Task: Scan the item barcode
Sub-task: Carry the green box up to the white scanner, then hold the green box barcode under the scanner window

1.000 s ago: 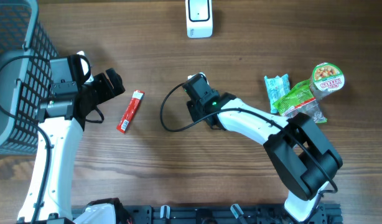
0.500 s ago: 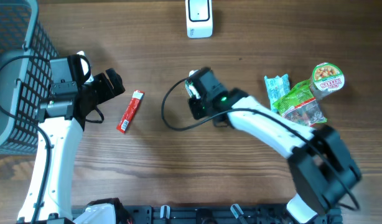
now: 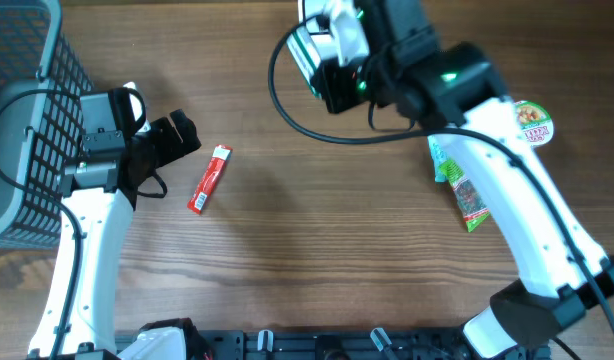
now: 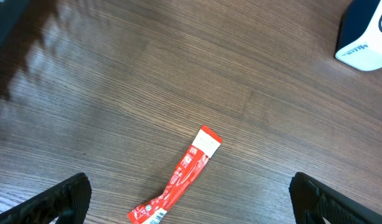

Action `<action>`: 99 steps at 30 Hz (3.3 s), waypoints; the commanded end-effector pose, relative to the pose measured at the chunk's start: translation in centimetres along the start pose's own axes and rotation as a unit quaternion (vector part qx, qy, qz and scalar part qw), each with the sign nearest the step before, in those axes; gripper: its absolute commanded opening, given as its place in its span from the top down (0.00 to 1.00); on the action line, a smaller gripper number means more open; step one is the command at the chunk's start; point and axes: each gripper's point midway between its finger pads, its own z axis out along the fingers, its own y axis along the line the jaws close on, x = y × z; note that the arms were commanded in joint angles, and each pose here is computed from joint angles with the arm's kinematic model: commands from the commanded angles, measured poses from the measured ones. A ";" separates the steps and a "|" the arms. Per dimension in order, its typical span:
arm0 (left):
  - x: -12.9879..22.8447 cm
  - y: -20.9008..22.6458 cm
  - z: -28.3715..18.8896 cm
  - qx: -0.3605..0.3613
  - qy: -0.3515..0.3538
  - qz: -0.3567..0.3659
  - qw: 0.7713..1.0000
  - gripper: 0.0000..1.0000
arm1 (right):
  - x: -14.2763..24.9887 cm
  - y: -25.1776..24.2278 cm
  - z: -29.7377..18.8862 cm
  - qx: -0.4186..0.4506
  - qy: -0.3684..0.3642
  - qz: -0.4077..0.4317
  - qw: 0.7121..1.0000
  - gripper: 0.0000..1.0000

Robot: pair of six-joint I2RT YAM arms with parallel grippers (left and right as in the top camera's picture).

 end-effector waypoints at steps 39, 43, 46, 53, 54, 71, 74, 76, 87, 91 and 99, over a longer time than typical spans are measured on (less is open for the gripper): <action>-0.5 -0.4 -0.3 0.007 -0.006 0.003 1.000 0.00 | -1.4 -21.4 20.9 -0.427 0.047 0.488 0.760 0.96; -0.5 -0.4 -0.3 0.007 -0.006 0.003 1.000 0.00 | -1.6 -20.9 21.8 -0.422 0.041 0.499 0.756 0.96; -0.5 -0.4 -0.3 0.007 -0.006 0.003 1.000 0.00 | -1.1 -20.9 23.2 -0.416 0.040 0.515 0.748 0.96; -0.5 -0.4 -0.3 0.007 -0.006 0.003 1.000 0.00 | 0.1 -20.1 25.3 -0.413 0.048 0.522 0.745 0.96; -0.5 -0.4 -0.3 0.007 -0.006 0.003 1.000 0.00 | 0.1 -20.0 25.4 -0.412 0.048 0.523 0.745 0.96; -0.5 -0.4 -0.3 0.007 -0.006 0.003 1.000 0.00 | 2.1 -22.2 27.4 -0.393 0.042 0.552 0.734 0.96; -0.5 -0.4 -0.3 0.007 -0.006 0.003 1.000 0.00 | 2.1 -22.5 27.3 -0.392 0.042 0.558 0.730 0.96; -0.5 -0.4 -0.3 0.007 -0.006 0.003 1.000 0.00 | 2.0 -22.6 27.2 -0.393 0.039 0.557 0.731 0.96; -0.5 -0.4 -0.3 0.007 -0.006 0.003 1.000 0.00 | -0.9 -20.9 23.7 -0.448 0.005 0.506 0.737 0.95; -0.5 -0.4 -0.3 0.007 -0.006 0.003 1.000 0.00 | -3.7 -19.7 20.5 -0.469 -0.033 0.466 0.750 0.95; -0.5 -0.4 -0.3 0.007 -0.006 0.003 1.000 0.00 | -7.8 -18.0 16.3 -0.451 -0.069 0.405 0.792 0.95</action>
